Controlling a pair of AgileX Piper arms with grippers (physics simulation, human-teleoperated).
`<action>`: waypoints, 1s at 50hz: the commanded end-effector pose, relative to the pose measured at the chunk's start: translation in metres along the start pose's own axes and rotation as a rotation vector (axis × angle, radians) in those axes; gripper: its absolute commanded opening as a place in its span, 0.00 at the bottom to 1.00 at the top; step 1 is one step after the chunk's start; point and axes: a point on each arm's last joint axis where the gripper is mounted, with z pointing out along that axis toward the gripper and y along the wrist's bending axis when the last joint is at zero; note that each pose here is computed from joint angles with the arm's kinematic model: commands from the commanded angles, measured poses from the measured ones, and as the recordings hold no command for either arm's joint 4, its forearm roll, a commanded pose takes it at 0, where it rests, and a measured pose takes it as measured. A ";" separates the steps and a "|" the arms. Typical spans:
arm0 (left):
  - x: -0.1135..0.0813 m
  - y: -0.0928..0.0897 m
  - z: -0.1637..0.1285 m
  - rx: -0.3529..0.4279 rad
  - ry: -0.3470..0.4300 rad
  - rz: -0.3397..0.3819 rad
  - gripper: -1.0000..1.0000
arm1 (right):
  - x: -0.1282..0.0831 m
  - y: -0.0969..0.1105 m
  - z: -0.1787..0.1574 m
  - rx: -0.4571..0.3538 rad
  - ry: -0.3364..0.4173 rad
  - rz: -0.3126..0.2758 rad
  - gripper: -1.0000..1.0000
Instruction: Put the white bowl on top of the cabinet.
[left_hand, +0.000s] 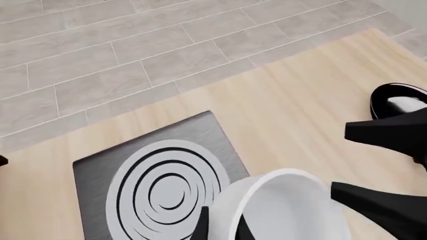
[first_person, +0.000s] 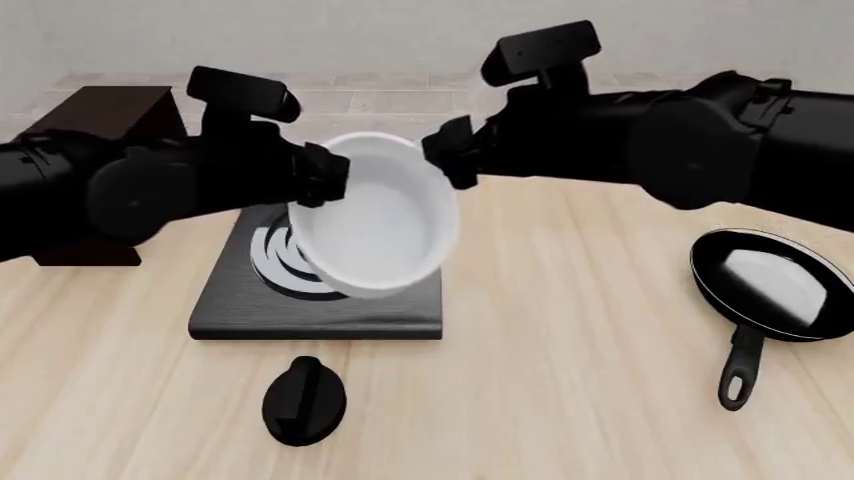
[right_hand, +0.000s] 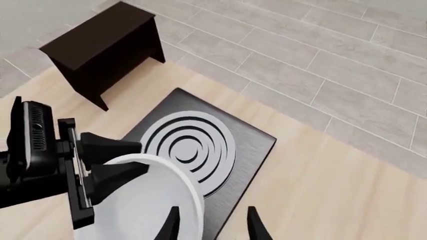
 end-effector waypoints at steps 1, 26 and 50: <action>-0.007 0.013 -0.010 -0.038 -0.033 -0.068 0.00 | -0.003 0.001 -0.009 -0.003 -0.011 -0.001 1.00; -0.019 0.044 -0.033 -0.139 -0.074 -0.098 0.00 | -0.003 -0.001 -0.022 0.001 -0.039 0.001 1.00; -0.044 0.075 -0.049 -0.238 -0.134 -0.138 0.00 | 0.000 0.001 -0.036 -0.005 -0.075 -0.007 1.00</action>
